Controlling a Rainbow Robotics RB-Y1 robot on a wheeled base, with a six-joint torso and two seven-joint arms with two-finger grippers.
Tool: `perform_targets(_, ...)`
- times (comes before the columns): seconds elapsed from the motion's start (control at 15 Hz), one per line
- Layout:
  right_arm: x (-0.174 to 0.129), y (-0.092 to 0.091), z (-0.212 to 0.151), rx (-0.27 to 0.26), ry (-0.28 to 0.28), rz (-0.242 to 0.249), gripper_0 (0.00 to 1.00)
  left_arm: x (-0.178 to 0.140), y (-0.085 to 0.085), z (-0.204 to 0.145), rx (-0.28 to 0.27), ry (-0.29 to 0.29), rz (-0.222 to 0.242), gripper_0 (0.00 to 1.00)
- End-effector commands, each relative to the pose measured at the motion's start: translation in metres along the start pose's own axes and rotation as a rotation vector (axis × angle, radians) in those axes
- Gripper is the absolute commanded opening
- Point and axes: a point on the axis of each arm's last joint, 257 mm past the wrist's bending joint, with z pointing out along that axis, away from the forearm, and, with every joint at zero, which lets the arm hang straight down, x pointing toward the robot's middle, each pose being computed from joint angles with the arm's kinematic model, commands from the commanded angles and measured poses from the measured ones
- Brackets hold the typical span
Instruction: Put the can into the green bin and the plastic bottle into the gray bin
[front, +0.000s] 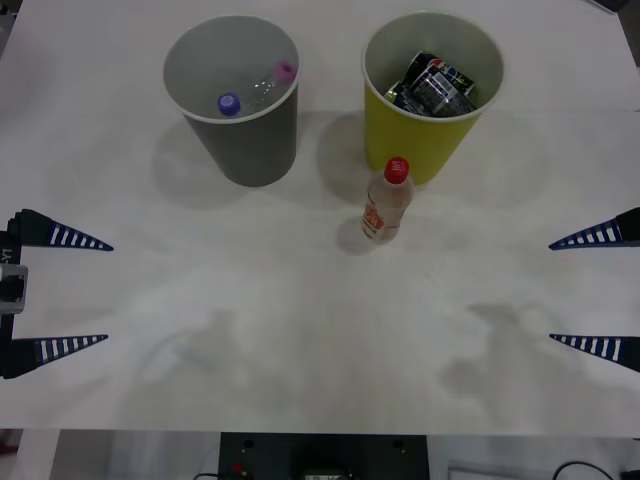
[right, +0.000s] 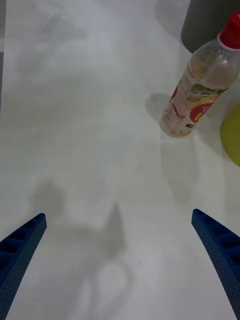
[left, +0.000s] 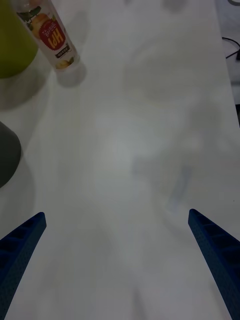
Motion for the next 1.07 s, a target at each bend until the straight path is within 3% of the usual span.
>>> perform_targets(0.07,0.0,0.0,0.0,0.0,0.0,0.0,1.0,0.0,0.0,0.0,0.0,0.0,0.0,0.98)
perform_targets(0.13,0.0,0.0,0.0,0.0,0.0,0.0,1.0,0.0,0.0,0.0,0.0,0.0,0.0,0.98)
perform_targets(0.2,-0.001,0.01,0.006,-0.01,-0.026,0.034,1.0,0.0,0.0,0.0,0.0,0.0,0.0,0.98)
perform_targets(0.27,-0.008,0.008,0.007,0.002,-0.066,0.06,1.0,0.0,0.0,0.0,0.0,0.0,0.0,0.98)
perform_targets(0.53,-0.025,-0.002,0.003,0.03,-0.074,0.013,1.0,0.0,0.0,0.0,0.0,0.0,0.0,0.98)
perform_targets(0.73,-0.032,-0.007,0.004,0.045,-0.075,0.017,1.0,0.0,0.0,0.0,0.0,0.0,0.0,0.98)
perform_targets(1.07,-0.045,-0.006,0.022,0.064,-0.082,0.134,1.0,0.0,0.0,0.0,0.0,0.0,0.0,0.98)
